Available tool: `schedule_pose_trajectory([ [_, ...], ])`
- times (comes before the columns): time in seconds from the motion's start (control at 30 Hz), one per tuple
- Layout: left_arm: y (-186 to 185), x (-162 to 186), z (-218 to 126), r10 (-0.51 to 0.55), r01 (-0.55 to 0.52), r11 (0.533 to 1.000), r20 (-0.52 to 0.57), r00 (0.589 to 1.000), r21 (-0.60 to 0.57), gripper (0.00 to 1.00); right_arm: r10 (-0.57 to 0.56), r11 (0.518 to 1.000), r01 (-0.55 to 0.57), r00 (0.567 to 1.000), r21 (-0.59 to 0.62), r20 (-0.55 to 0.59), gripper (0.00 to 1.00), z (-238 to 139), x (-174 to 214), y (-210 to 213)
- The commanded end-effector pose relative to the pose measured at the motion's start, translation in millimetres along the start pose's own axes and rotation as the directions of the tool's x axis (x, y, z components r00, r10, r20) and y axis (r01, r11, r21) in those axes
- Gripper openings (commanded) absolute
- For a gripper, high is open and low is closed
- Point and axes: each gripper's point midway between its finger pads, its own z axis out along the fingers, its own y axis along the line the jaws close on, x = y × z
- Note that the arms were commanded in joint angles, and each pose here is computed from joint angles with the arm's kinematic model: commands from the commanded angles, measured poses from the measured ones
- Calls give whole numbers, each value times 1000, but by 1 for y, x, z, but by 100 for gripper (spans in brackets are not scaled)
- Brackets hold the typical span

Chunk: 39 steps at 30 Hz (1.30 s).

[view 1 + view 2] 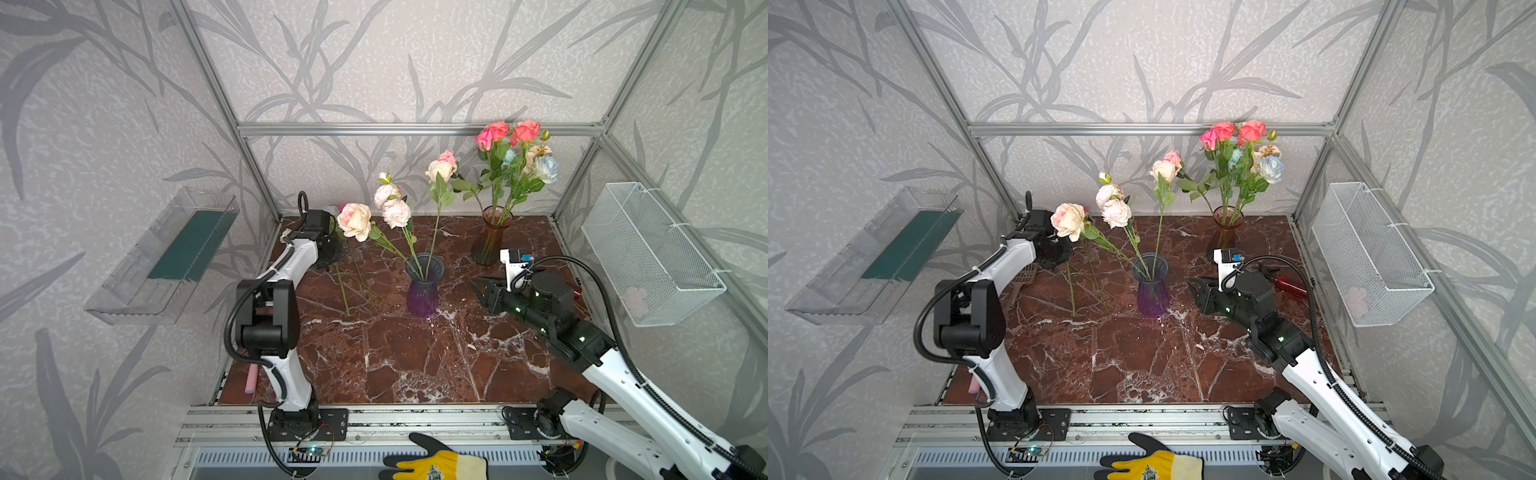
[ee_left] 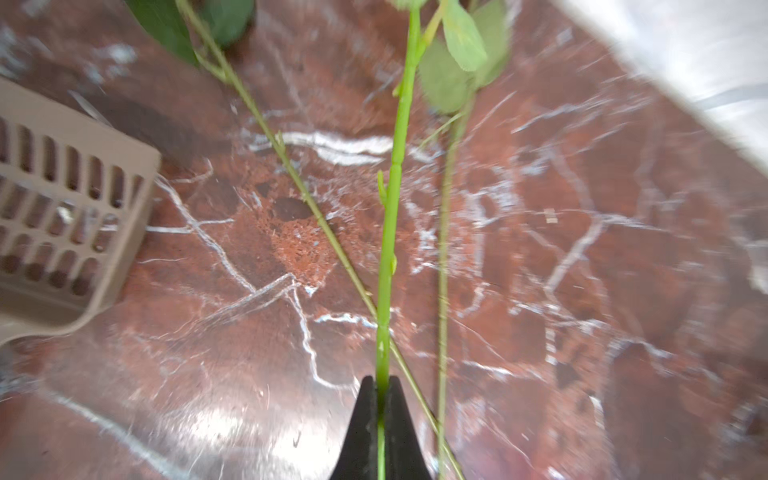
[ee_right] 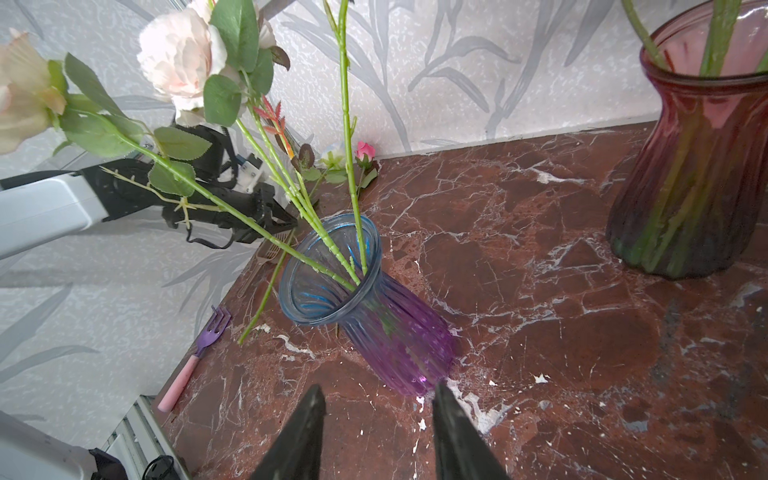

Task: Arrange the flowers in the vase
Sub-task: 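Grasp another rose stem in the pile with left gripper, then lift the pale blue rose upright with left gripper while right gripper approaches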

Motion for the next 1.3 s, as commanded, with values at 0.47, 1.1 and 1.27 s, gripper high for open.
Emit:
schedule_pose_trajectory([
  [0.47, -40, -11, -208, -30, -164, 913, 463, 886, 373, 0, 34, 995, -30, 999, -93, 38, 43, -11, -27, 28],
  [1.1, -72, 13, -398, -88, -531, 679, 775, 626, 506, 0, -15, 990, 25, 997, -141, 72, 42, -12, -60, 52],
  [1.27, -82, 34, -436, -82, -615, 580, 789, 609, 535, 0, -40, 982, 58, 994, -178, 101, 42, -14, -78, 67],
])
